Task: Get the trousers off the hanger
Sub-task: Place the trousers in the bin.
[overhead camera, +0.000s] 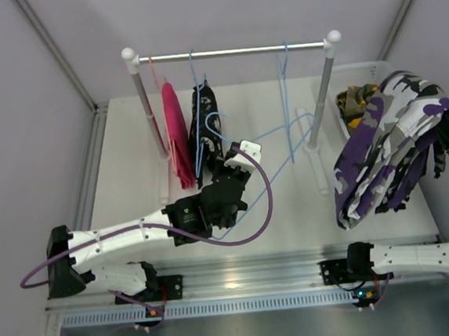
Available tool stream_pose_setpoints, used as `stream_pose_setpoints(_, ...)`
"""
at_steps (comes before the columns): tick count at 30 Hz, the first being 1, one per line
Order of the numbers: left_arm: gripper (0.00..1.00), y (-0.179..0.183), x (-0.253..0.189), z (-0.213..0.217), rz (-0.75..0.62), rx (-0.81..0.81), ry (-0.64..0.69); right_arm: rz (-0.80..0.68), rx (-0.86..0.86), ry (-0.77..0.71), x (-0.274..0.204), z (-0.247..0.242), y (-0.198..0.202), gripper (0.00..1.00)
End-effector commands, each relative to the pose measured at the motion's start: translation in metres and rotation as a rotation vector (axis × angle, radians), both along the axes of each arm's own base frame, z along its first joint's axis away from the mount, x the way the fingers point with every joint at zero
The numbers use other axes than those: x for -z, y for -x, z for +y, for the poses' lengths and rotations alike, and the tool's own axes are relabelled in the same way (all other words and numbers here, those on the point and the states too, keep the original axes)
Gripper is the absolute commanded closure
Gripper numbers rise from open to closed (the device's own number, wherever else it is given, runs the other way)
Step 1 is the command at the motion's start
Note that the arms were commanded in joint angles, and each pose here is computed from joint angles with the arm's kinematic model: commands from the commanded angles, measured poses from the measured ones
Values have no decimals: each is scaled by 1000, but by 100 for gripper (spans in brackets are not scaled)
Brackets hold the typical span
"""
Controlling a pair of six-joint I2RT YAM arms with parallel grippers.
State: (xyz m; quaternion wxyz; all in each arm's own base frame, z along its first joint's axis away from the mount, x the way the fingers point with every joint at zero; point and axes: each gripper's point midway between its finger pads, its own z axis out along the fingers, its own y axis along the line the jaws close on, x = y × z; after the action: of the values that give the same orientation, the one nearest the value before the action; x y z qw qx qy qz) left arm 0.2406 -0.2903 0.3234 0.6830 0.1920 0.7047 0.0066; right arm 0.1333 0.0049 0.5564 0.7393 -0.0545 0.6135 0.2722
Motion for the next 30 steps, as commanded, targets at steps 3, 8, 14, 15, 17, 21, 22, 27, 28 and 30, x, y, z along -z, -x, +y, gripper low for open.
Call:
stream_pose_setpoints(3, 100, -1, -14, 10, -19, -26, 46, 0, 86, -139, -7, -27, -2, 100)
stream_pose_setpoints(8, 100, 0, -19, 12, -19, -21, 68, 38, 281, -85, 14, -47, -17, 100)
stream_pose_setpoints(14, 100, 2, -29, 14, -22, -4, 92, 66, 443, -83, 19, -70, -23, 100)
stream_pose_setpoints(15, 100, 3, -29, 13, -20, 0, 94, 70, 466, -91, 19, -73, -24, 100)
stream_pose_setpoints(17, 100, 3, -31, 12, -19, 5, 98, 87, 529, -81, 20, -77, -28, 100)
stream_pose_setpoints(21, 100, 3, -33, 10, -21, 11, 105, 104, 557, -80, 21, -82, -30, 100)
stream_pose_setpoints(22, 100, 3, -33, 10, -21, 11, 106, 102, 565, -65, 21, -84, -30, 100)
stream_pose_setpoints(27, 100, 3, -34, 7, -22, 18, 106, 101, 553, 25, 26, -64, -37, 100)
stream_pose_setpoints(28, 100, 3, -35, 7, -24, 19, 100, 106, 551, 6, 25, -63, -37, 100)
stream_pose_setpoints(30, 100, 3, -35, 5, -25, 23, 103, 95, 543, 43, 23, -50, -40, 100)
